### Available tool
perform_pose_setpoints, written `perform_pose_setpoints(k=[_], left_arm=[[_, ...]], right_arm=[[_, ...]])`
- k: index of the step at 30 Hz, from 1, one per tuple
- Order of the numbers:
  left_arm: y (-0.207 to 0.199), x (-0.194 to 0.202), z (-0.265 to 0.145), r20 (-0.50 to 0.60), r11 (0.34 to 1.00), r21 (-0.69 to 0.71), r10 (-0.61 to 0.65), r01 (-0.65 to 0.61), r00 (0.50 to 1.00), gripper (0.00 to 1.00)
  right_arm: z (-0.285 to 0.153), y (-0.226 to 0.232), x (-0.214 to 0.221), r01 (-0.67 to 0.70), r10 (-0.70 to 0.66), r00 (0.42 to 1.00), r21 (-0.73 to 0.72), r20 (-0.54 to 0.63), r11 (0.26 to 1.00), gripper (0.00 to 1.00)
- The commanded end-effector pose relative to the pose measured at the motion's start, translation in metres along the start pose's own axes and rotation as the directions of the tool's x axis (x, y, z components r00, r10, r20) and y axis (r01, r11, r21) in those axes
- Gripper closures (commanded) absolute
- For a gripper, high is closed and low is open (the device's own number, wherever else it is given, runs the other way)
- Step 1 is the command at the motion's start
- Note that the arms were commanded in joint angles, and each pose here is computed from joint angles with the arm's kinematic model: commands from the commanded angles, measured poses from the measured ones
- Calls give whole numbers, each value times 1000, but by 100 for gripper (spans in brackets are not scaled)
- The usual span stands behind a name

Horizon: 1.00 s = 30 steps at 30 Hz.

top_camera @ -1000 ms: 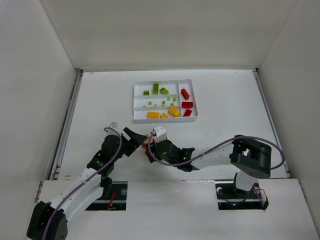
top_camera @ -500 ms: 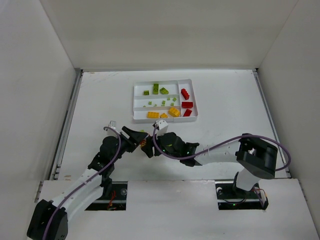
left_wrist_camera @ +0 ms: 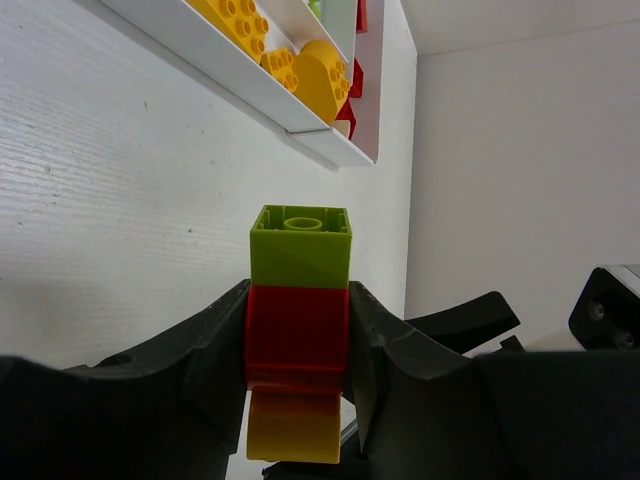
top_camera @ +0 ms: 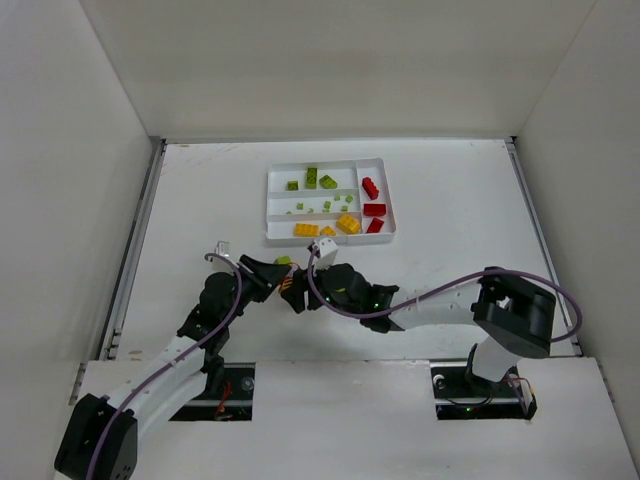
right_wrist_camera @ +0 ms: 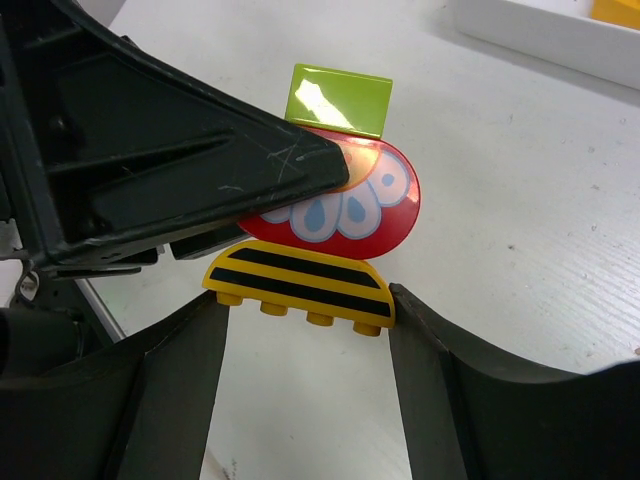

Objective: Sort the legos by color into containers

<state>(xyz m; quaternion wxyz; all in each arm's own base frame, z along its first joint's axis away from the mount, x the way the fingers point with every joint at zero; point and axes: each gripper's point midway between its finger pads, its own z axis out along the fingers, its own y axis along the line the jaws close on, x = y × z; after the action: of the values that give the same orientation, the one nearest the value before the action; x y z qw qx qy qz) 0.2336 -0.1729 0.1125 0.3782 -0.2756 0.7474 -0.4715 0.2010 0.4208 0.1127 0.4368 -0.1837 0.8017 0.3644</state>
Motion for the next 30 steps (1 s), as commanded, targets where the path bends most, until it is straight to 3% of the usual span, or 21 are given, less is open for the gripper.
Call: perform_pose_setpoints(k=[1,9,16,25,27,30], left_arm=[[-17,-2,-1,6,997,74,0,0,1000,67],[-11,-17,1,67,999,45,-3,0,998,76],[-11,-40,5,126,998,21,48,-52,991,77],[-13,-65,3,168,997,11,78,-81,983,77],[-13,-62,3,159,997,17,72,-76,985,77],[-17,-55,3,142,997,31,60,-65,988,77]], right_arm=[[-7,15,-29,-46,53,994,-68,92,997,41],[-20,13,-27,-67,76,993,-94,95,993,43],[-34,3,-24,-68,76,992,-76,98,995,43],[-29,-11,-52,-54,59,989,-36,136,998,42],[-23,-8,-52,-49,54,991,-43,123,998,36],[-11,0,-53,-35,40,994,-52,103,998,15]])
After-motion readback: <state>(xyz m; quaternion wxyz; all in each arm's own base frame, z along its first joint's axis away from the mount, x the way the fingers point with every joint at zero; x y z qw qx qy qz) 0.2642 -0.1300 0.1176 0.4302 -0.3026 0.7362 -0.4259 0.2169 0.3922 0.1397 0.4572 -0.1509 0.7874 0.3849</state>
